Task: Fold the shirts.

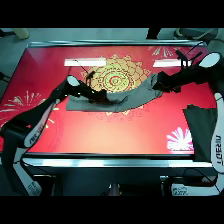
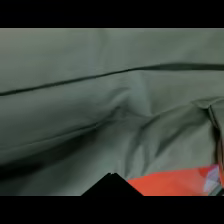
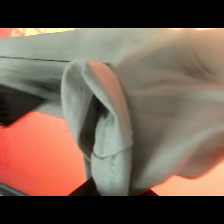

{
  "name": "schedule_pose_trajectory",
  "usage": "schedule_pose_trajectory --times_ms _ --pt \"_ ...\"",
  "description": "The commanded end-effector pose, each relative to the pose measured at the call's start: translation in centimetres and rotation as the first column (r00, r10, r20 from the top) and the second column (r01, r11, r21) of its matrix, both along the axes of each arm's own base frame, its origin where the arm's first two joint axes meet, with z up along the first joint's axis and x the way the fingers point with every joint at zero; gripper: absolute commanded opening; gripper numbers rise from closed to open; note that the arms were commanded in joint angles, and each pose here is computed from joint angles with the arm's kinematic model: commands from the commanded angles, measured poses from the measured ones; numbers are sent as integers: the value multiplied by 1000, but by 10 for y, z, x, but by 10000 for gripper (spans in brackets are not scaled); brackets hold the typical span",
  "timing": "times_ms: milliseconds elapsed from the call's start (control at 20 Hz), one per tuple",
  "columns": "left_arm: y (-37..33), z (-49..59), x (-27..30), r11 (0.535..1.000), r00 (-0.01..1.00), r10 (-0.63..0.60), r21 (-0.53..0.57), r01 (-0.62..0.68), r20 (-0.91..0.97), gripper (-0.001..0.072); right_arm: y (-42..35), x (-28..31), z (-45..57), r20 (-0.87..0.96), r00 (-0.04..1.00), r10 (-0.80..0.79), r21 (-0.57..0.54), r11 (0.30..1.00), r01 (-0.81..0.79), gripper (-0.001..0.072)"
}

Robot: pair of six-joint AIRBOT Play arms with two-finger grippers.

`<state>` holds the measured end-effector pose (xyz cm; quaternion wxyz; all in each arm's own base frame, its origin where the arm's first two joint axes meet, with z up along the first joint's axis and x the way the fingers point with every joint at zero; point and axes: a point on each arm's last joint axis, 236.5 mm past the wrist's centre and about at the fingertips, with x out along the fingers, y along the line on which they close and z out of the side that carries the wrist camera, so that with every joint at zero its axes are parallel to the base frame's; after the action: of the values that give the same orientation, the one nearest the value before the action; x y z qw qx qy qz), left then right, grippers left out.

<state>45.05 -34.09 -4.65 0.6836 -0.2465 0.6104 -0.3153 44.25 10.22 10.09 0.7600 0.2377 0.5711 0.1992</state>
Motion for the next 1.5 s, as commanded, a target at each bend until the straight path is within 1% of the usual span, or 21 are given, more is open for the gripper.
schedule_pose_trajectory --times_ms 0,50,150,200,300,450,600,700,800,850,900,950,1000,1100,1150,1200,1250,1300,1350,1400,1450 --pt "-103 -5 -38 978 996 -6 -207 -13 -91 22 5 -33 56 76 997 23 -4 1000 -23 26" --pt "-130 -4 -49 966 995 -2 -256 -24 -101 22 5 -40 65 92 995 30 -8 1000 -29 26" --pt "-161 -8 -61 953 992 28 -296 -64 -127 22 6 -45 76 117 993 30 -11 1000 -29 26" --pt "-165 -11 -64 952 994 14 -303 -47 -109 21 6 -46 78 113 993 21 -5 1000 -20 26" --pt "-148 -6 -55 957 998 -13 -290 -6 -64 19 7 -43 76 102 995 5 9 1000 -6 26" --pt "-67 35 2 983 994 28 -184 -7 110 19 35 -26 60 95 995 30 40 999 -33 26" --pt "48 114 57 989 940 135 -94 -110 312 20 113 -1 26 97 992 84 121 988 -96 26" --pt "121 177 71 971 887 238 -110 -211 395 20 179 11 -12 63 992 105 200 973 -116 27" --pt "171 235 63 954 830 299 -135 -268 470 20 238 12 -50 8 994 110 295 949 -108 30" --pt "188 261 55 948 802 316 -143 -283 506 20 265 12 -68 -20 994 109 355 930 -95 127" --pt "200 279 47 946 777 320 -138 -293 542 20 284 15 -79 -38 995 96 414 908 -71 492" --pt "215 289 40 945 754 307 -96 -311 581 20 292 21 -85 -66 995 70 472 881 -30 681" --pt "228 290 34 944 742 281 -36 -328 608 20 289 28 -85 -101 994 47 510 860 11 682" --pt "247 278 20 940 766 218 81 -331 605 20 258 32 -73 -105 992 69 514 858 -6 674" --pt "253 268 13 939 792 188 131 -319 581 20 233 32 -67 -91 992 90 481 876 -35 674" --pt "257 259 8 935 809 167 169 -311 564 21 201 31 -65 -79 991 104 418 906 -62 674" --pt "261 252 8 930 816 160 193 -313 556 21 158 30 -70 -89 991 96 310 949 -64 674" --pt "261 248 8 929 821 161 197 -314 548 21 109 25 -82 -115 990 80 163 985 -61 674" --pt "261 243 8 928 824 165 197 -315 541 21 49 14 -101 -180 983 38 -28 999 -44 673" --pt "261 237 8 928 830 167 199 -314 532 21 -3 -4 -120 -275 961 -25 -183 983 -27 640" --pt "259 231 7 930 838 164 202 -307 520 21 -27 -21 -135 -349 936 -53 -234 972 -32 630"
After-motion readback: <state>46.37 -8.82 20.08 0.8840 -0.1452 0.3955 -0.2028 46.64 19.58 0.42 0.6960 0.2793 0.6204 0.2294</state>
